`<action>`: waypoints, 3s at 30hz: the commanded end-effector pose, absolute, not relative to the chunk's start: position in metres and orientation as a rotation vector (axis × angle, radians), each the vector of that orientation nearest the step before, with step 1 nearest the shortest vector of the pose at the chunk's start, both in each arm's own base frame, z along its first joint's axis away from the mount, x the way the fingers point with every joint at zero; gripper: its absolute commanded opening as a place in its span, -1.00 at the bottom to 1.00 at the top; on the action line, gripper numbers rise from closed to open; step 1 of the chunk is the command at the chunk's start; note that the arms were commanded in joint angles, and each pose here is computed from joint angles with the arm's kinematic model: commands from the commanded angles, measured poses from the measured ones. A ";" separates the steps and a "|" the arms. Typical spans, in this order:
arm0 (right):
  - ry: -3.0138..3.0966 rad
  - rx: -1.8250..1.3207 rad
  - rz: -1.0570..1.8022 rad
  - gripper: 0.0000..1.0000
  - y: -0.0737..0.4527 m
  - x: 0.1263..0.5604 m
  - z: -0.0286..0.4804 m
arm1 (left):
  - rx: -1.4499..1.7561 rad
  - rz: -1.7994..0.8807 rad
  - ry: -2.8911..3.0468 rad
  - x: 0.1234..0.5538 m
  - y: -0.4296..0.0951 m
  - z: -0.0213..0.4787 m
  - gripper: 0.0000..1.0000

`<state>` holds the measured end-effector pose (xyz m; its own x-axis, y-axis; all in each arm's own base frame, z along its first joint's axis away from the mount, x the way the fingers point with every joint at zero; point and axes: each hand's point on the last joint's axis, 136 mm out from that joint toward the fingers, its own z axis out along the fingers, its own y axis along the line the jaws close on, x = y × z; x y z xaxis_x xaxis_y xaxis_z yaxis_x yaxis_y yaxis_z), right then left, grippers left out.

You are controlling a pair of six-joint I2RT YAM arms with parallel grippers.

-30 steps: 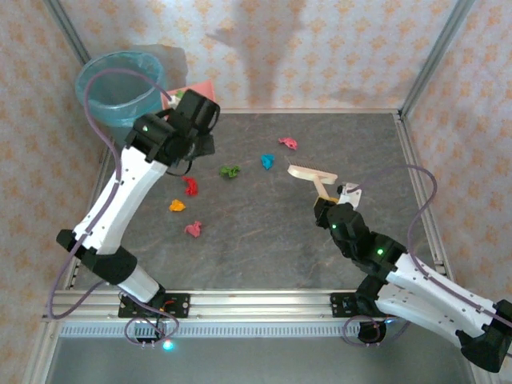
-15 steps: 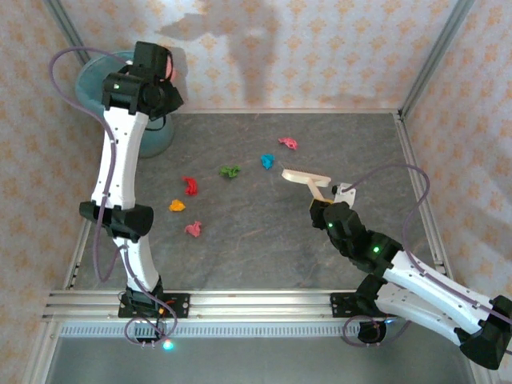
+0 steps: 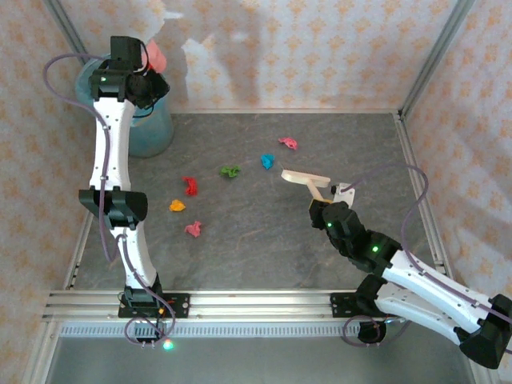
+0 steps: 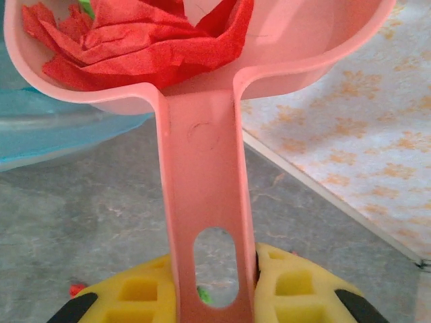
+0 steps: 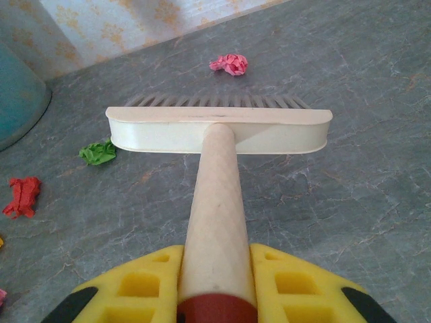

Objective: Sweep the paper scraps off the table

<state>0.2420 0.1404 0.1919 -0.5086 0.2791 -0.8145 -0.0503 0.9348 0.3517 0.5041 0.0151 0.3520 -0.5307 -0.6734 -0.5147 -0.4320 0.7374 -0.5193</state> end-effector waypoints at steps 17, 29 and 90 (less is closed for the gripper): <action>2.018 0.204 0.442 -1.00 0.143 0.248 0.205 | -1.007 -0.820 2.021 0.528 0.030 0.373 -1.00; 2.018 0.206 0.440 -1.00 0.142 0.248 0.205 | -1.020 -0.941 1.921 0.527 0.042 0.398 -1.00; 2.050 0.265 0.419 -1.00 0.136 0.254 0.196 | -0.268 -0.655 2.325 0.314 -0.199 0.300 -1.00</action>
